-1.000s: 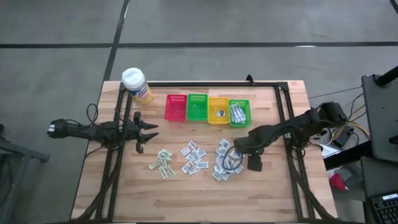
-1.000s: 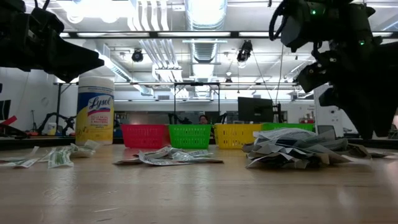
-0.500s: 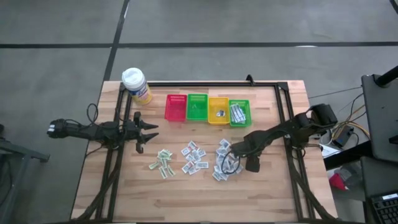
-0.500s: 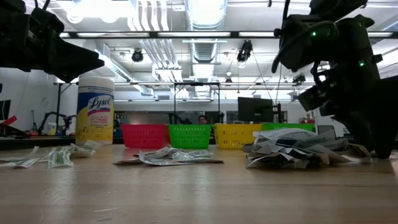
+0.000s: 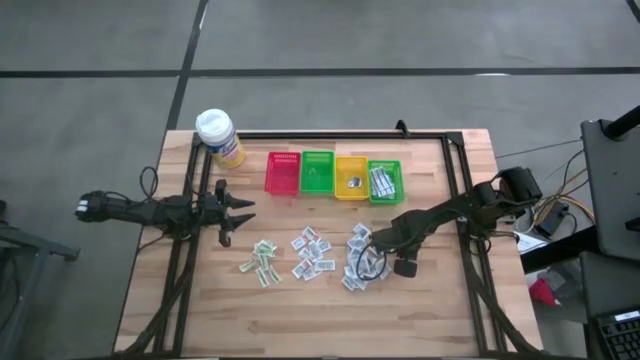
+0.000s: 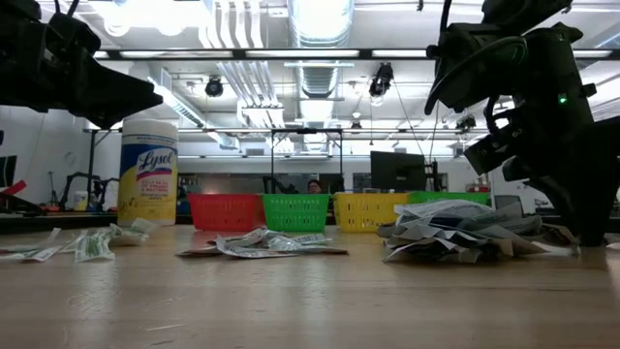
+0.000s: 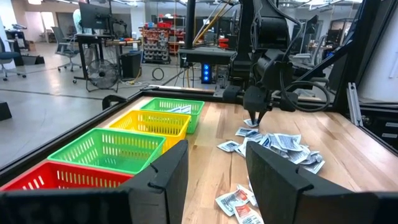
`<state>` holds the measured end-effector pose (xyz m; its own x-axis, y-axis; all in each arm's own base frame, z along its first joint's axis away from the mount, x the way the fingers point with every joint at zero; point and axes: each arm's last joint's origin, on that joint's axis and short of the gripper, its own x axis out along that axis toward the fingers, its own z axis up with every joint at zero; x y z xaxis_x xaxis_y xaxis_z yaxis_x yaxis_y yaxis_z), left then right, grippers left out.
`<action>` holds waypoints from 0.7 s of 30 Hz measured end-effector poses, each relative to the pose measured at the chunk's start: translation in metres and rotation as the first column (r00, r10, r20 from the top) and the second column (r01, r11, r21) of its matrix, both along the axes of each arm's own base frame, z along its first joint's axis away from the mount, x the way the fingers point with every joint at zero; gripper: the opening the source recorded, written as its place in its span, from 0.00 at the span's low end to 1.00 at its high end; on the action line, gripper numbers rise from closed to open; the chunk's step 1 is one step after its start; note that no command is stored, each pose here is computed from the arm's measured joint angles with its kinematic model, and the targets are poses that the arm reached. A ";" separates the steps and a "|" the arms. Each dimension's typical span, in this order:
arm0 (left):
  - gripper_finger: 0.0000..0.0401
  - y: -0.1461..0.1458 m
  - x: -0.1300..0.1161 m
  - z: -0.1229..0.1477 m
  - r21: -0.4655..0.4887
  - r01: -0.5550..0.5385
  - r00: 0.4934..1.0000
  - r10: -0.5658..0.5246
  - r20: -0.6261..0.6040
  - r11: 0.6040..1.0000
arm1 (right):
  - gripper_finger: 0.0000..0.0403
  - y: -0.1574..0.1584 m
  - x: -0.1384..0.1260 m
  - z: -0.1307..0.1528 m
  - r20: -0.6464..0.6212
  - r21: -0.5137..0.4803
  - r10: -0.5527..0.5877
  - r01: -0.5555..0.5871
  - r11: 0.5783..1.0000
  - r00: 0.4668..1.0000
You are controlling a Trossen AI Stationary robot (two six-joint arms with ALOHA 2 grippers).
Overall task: Pick & Place First Aid Supplies
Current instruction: Put the blue alcohol pad into the yellow bin
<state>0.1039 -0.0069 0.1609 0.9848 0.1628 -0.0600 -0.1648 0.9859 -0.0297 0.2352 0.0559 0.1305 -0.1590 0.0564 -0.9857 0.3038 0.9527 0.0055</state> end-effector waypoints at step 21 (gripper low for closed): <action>0.39 0.000 0.000 0.000 0.000 0.000 1.000 0.000 -0.003 1.000 | 0.02 -0.001 -0.023 0.059 0.125 0.206 -0.128 0.101 0.973 0.984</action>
